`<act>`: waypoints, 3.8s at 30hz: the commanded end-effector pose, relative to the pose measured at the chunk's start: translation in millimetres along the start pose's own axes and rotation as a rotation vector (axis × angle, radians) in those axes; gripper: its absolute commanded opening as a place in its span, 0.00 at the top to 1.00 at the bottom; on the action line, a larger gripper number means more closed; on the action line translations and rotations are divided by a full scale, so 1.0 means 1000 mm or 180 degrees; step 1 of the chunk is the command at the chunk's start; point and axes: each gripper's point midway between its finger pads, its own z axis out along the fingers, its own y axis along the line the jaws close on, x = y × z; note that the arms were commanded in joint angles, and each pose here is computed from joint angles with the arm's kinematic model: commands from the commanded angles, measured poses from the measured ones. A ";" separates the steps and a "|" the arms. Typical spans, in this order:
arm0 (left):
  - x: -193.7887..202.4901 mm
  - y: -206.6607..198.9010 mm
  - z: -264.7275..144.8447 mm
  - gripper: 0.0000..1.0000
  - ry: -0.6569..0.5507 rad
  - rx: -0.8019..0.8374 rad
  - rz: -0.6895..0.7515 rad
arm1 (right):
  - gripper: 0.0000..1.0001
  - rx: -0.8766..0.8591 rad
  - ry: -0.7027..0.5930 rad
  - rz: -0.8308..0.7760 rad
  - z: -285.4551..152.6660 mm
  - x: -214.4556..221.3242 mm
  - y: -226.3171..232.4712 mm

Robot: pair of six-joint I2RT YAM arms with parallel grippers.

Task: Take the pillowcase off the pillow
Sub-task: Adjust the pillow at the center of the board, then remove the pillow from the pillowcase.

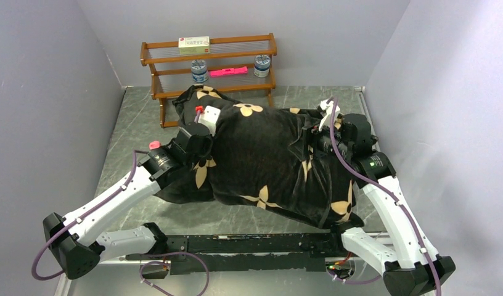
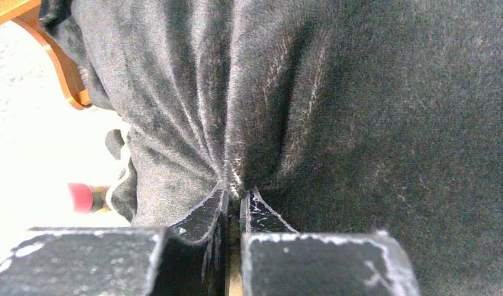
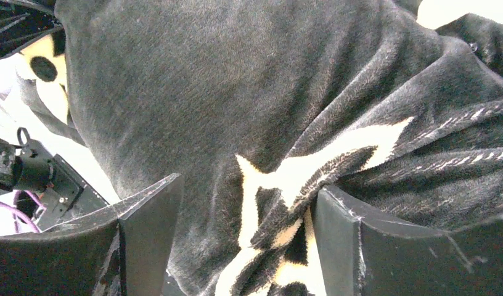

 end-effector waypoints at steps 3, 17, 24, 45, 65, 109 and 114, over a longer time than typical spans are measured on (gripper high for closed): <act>-0.052 0.013 -0.011 0.95 -0.0495 -0.0142 -0.0058 | 0.15 0.0068 -0.0211 -0.0186 -0.009 -0.026 0.001; -0.027 0.082 0.000 0.95 -0.0290 -0.0642 -0.0369 | 0.04 0.0137 -0.0281 -0.0239 -0.005 -0.048 -0.002; -0.027 0.110 0.001 0.95 -0.0285 -0.0875 -0.0579 | 0.03 0.0185 -0.0236 -0.0207 -0.010 -0.035 -0.003; -0.087 0.140 0.016 0.95 -0.0530 -0.1025 -0.0583 | 0.07 -0.0153 0.0328 0.0337 -0.033 0.039 0.023; -0.108 -0.009 -0.037 0.36 -0.0853 0.0816 -0.0409 | 0.14 -0.1261 0.0060 0.0428 -0.018 0.007 0.076; -0.116 -0.256 -0.023 0.13 -0.0726 0.1857 0.0048 | 0.00 0.1180 -0.0689 0.0854 -0.020 0.023 -0.056; -0.104 -0.268 -0.009 0.11 -0.0725 0.1852 0.0004 | 0.00 0.0983 -0.0801 0.0803 -0.017 0.020 -0.047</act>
